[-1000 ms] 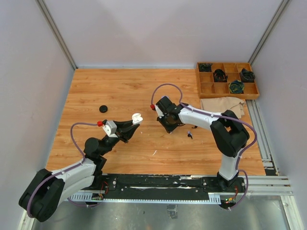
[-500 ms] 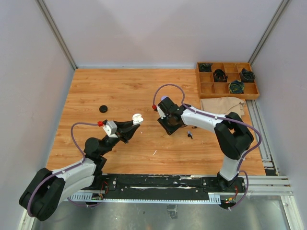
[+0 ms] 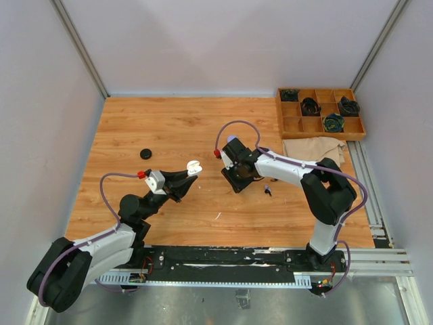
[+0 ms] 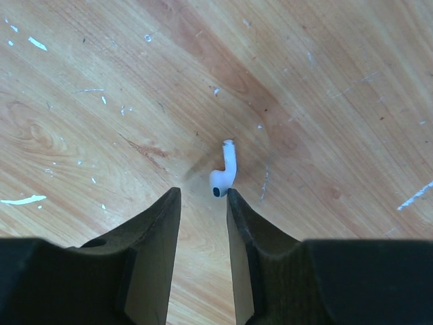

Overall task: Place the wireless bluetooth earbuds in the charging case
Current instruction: Pick up the earbud from the center of the board.

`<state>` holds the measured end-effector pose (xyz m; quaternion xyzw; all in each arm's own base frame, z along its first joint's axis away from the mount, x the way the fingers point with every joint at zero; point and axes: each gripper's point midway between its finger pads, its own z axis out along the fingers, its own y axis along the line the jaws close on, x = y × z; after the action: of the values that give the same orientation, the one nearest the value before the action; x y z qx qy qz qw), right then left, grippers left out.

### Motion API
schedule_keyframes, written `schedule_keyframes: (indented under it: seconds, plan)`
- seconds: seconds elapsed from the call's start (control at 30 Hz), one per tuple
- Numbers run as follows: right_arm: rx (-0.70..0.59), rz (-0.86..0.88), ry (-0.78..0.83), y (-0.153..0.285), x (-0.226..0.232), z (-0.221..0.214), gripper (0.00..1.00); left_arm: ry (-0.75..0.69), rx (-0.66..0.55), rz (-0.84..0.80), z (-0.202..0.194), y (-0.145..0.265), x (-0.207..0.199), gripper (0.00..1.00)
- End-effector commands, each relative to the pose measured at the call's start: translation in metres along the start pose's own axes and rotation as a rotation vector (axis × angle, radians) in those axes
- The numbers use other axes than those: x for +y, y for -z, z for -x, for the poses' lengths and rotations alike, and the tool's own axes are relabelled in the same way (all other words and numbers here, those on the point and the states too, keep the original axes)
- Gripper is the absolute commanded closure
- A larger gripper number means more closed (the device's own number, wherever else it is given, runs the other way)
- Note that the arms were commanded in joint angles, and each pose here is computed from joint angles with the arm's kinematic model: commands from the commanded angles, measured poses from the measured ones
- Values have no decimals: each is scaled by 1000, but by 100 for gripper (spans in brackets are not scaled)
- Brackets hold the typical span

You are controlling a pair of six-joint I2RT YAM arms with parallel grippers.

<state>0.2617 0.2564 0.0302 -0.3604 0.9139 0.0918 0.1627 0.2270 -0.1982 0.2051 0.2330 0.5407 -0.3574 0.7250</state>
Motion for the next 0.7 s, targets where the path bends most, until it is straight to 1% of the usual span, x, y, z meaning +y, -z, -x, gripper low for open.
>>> schedule_keyframes:
  seconds: [0.0,0.2,0.4,0.5,0.67]
  plan:
    - [21,50,-9,-5,14,-2,66,-9,-24,-9,3,4,-2,100]
    - [6,89,9,-9,26,9,66,-11,-26,-10,4,5,-3,100]
    - [-49,166,44,-6,45,32,65,-16,-32,-12,5,5,-3,100]
    - [-54,157,76,-4,43,37,64,-18,-37,-17,6,6,-4,100]
    - [-69,105,148,4,31,44,58,-23,-48,-19,9,7,-5,100]
